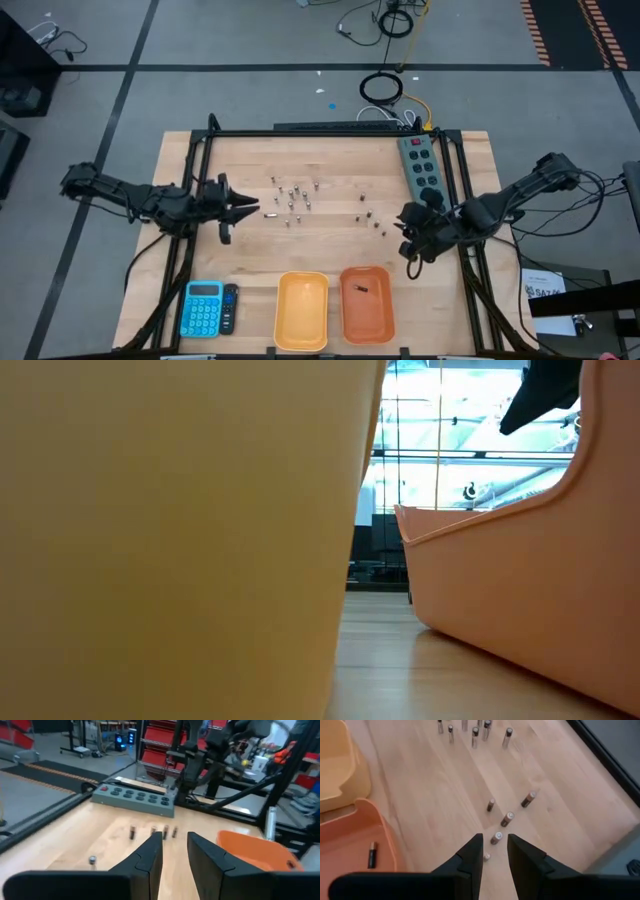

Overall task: Sort batteries
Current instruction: Put the black battery into the orange bin

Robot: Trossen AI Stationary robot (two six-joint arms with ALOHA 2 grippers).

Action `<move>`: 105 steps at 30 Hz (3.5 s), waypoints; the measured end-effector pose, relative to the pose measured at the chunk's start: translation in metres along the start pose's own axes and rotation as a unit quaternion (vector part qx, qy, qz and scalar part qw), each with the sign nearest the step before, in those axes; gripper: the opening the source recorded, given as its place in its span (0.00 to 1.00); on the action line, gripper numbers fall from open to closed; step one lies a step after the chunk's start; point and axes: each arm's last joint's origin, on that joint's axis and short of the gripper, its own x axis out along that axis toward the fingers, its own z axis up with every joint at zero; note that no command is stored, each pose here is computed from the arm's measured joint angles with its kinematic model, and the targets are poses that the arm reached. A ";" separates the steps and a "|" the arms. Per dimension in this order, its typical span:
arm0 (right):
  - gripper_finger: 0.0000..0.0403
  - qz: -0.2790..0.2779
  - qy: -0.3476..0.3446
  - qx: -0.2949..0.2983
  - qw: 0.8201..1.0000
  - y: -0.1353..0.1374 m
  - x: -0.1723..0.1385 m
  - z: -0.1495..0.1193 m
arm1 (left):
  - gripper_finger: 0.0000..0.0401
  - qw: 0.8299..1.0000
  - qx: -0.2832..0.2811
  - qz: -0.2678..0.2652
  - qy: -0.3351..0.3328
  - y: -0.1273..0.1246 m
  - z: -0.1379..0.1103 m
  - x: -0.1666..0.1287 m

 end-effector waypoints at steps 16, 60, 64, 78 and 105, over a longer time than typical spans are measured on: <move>0.34 -0.018 0.108 -0.007 0.994 -0.001 0.004 -0.017 | 0.25 1.000 0.005 0.004 0.022 -0.008 0.003 0.008; 0.35 -0.030 0.141 -0.031 0.989 0.005 0.109 -0.038 | 0.25 0.996 0.061 0.016 0.066 -0.015 -0.011 0.026; 0.35 -0.031 0.136 -0.034 0.990 0.004 0.112 -0.041 | 0.25 0.996 0.061 0.016 0.066 -0.015 -0.011 0.026; 0.35 -0.022 0.058 0.032 0.998 -0.024 0.094 -0.059 | 0.25 0.996 0.062 0.017 0.067 -0.014 -0.012 0.026; 0.35 0.024 0.042 0.038 0.998 -0.035 0.093 -0.072 | 0.25 0.996 0.062 0.020 0.065 -0.014 -0.011 0.026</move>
